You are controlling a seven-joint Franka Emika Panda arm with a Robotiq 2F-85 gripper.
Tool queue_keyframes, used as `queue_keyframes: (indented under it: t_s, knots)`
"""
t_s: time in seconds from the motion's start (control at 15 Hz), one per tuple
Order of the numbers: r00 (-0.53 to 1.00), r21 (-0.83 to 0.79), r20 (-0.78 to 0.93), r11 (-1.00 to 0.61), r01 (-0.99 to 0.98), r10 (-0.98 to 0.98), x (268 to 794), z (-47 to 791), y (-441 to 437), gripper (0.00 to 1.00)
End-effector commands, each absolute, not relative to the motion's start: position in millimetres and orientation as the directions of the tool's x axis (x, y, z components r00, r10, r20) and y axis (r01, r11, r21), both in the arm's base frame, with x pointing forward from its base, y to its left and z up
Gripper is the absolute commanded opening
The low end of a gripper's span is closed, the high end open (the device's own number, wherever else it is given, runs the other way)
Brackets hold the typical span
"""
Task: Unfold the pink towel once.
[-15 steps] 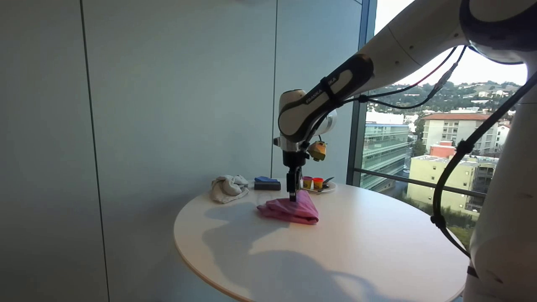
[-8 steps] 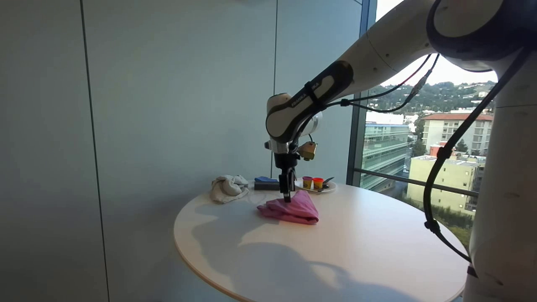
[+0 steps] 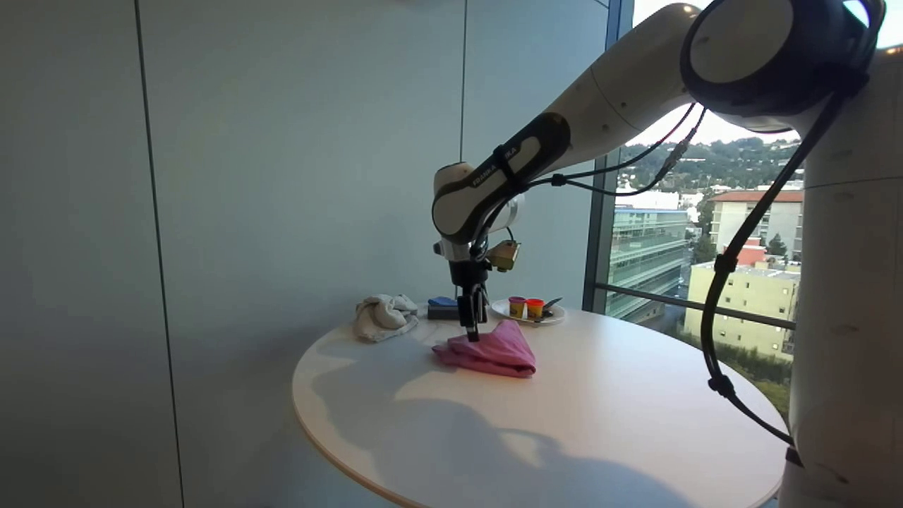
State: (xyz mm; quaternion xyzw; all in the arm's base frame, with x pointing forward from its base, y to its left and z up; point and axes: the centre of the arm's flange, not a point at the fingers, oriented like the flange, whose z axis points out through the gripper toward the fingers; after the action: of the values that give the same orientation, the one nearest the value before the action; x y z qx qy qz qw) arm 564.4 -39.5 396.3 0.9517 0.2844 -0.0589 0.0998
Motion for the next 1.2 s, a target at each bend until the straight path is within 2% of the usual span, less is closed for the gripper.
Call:
queue_keyframes:
  t_s: [0.0, 0.8, 0.87, 0.93, 1.13]
  knots:
    - [0.822, 0.17, -0.177, -0.806, 0.567, 0.541, 583, 399, -29, 1.0]
    - [0.811, 0.138, -0.183, -0.802, 0.581, 0.556, 594, 383, -19, 1.0]
    - [0.811, 0.135, -0.182, -0.803, 0.581, 0.557, 594, 383, -19, 0.75]
    - [0.81, 0.136, -0.181, -0.802, 0.582, 0.557, 595, 382, -19, 0.74]
    - [0.809, 0.133, -0.179, -0.801, 0.584, 0.56, 596, 381, -20, 0.52]
